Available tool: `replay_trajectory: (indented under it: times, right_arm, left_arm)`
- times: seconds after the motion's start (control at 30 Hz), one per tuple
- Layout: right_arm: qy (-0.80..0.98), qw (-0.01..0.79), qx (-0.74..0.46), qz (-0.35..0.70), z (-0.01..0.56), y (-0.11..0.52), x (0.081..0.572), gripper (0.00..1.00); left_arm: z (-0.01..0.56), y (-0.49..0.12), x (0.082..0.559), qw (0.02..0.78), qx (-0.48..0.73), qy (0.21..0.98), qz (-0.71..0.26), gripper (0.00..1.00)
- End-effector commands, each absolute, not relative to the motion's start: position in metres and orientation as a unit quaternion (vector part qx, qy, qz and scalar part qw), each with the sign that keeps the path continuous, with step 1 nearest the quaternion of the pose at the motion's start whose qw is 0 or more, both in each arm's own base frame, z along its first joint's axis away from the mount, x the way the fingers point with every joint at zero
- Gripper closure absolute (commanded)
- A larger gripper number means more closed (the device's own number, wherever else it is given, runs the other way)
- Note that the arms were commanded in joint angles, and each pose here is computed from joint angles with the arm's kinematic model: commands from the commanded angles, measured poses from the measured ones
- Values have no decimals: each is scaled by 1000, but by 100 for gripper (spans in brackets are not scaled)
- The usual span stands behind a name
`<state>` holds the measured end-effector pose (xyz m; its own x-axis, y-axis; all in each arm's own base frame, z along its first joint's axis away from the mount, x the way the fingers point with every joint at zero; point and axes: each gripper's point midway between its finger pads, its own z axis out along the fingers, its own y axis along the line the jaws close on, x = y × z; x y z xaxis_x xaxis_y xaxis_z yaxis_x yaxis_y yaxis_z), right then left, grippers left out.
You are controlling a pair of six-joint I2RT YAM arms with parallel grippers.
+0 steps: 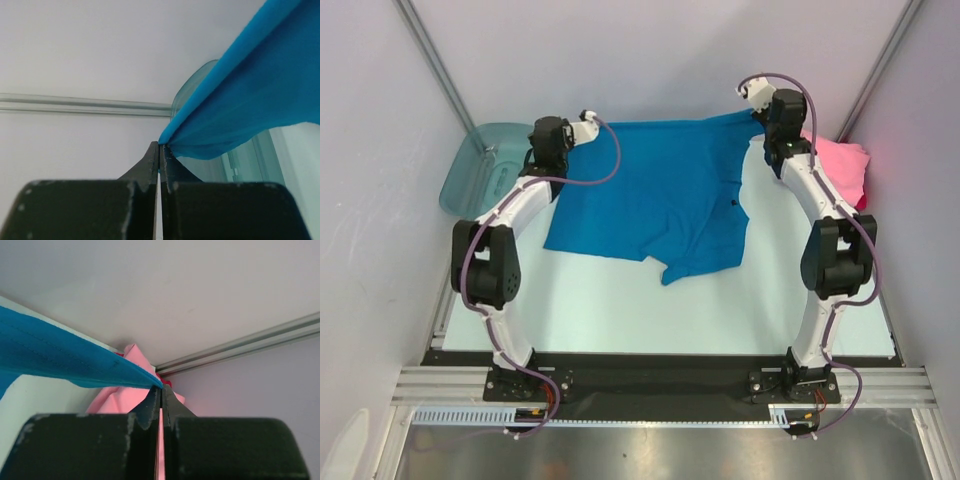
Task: Fold and stack the t-shirts
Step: Move the tshirt to the center of the board
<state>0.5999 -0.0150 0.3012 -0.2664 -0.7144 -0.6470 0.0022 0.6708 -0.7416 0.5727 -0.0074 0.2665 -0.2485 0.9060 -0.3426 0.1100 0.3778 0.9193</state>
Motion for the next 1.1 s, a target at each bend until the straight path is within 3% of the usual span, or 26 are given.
replay_trajectory:
  times: [0.0, 0.5, 1.07]
  right_arm:
    - [720, 553, -213, -361, 307, -38, 600, 100]
    - [716, 539, -224, -384, 278, -25, 610, 100]
    - [720, 516, -255, -388, 187, 18, 691, 100]
  left_arm:
    - [302, 11, 573, 480, 332, 661, 472, 100]
    - [273, 16, 585, 437, 329, 648, 531, 100]
    - [204, -24, 670, 424, 369, 636, 529, 100]
